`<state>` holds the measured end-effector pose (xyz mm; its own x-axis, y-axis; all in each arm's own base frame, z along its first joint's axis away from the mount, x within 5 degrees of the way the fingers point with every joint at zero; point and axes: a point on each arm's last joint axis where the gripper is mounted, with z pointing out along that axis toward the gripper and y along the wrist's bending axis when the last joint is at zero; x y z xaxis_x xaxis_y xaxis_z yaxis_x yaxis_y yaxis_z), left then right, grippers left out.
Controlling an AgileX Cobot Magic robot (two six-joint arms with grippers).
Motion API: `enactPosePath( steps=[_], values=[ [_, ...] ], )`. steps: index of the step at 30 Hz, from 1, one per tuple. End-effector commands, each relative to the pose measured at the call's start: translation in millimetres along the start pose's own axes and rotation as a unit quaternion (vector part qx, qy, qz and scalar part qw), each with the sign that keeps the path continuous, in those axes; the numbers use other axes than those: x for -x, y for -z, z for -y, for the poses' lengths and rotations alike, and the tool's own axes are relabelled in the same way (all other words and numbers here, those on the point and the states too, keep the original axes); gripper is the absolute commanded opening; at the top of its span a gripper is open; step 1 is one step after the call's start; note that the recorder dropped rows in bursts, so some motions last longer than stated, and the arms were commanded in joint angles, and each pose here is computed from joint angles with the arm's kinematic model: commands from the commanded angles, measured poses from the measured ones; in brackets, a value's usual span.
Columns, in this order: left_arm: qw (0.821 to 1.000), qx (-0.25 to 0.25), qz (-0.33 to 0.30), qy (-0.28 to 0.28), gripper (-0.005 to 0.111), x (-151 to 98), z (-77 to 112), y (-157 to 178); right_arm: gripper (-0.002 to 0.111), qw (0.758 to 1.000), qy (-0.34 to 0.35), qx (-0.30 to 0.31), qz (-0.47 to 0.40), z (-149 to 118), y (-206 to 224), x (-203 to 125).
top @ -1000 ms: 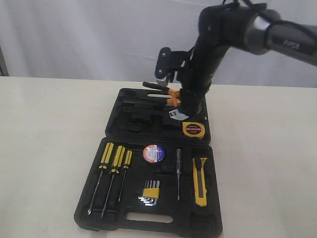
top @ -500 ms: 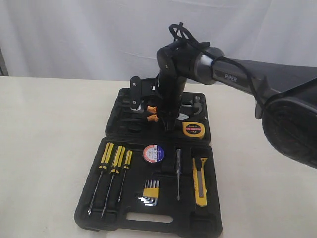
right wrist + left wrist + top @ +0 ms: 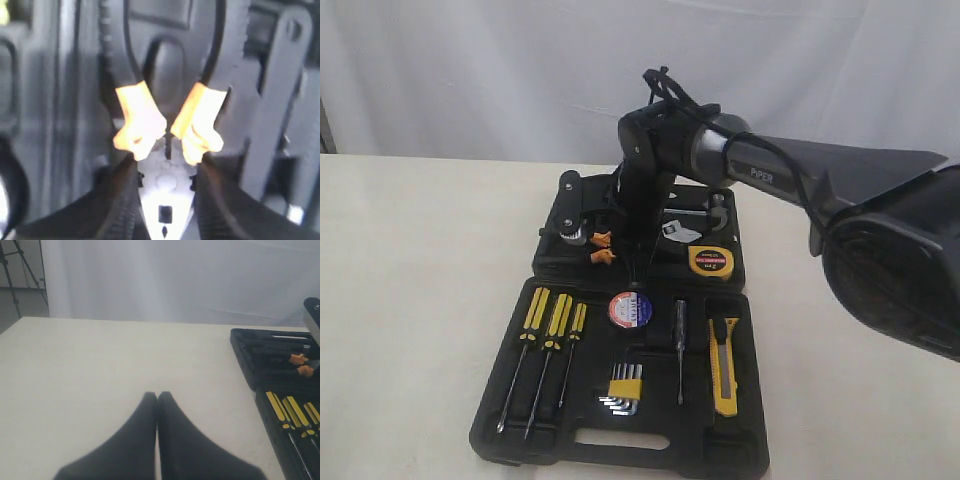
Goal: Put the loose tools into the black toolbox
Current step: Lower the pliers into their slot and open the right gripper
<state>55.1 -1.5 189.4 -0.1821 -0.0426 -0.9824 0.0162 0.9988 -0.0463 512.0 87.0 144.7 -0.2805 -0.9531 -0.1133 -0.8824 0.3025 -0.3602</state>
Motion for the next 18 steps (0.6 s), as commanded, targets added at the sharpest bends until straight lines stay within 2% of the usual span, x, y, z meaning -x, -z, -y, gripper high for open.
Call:
enactPosePath(
  steps=[1, 5, 13, 14, 16, 18],
  values=[
    [1.0, -0.001, 0.001, 0.002, 0.0, -0.5, 0.1, 0.0, -0.001, 1.0, -0.028, -0.01, 0.007, 2.5, 1.3, 2.2],
    [1.0, -0.001, 0.001, 0.002, 0.0, -0.5, 0.1, 0.0, 0.0, 0.998, -0.069, -0.008, 0.005, 2.1, 1.3, 1.8],
    [1.0, -0.001, 0.001, 0.002, 0.0, -0.5, 0.1, 0.0, 0.0, 0.998, -0.053, 0.011, -0.033, -2.8, -4.6, -5.1],
    [1.0, -0.001, 0.001, 0.002, 0.0, -0.5, 0.1, 0.0, 0.002, 0.998, -0.053, 0.013, -0.035, -3.2, -4.6, -5.5],
    [1.0, -0.001, 0.001, 0.002, 0.0, -0.5, 0.1, 0.0, 0.013, 0.998, -0.053, 0.013, -0.036, -3.3, -4.5, -5.6],
    [1.0, -0.001, 0.001, 0.002, 0.0, -0.5, 0.1, 0.0, 0.03, 0.998, -0.053, 0.013, -0.036, -3.3, -4.5, -5.6]
  ],
)
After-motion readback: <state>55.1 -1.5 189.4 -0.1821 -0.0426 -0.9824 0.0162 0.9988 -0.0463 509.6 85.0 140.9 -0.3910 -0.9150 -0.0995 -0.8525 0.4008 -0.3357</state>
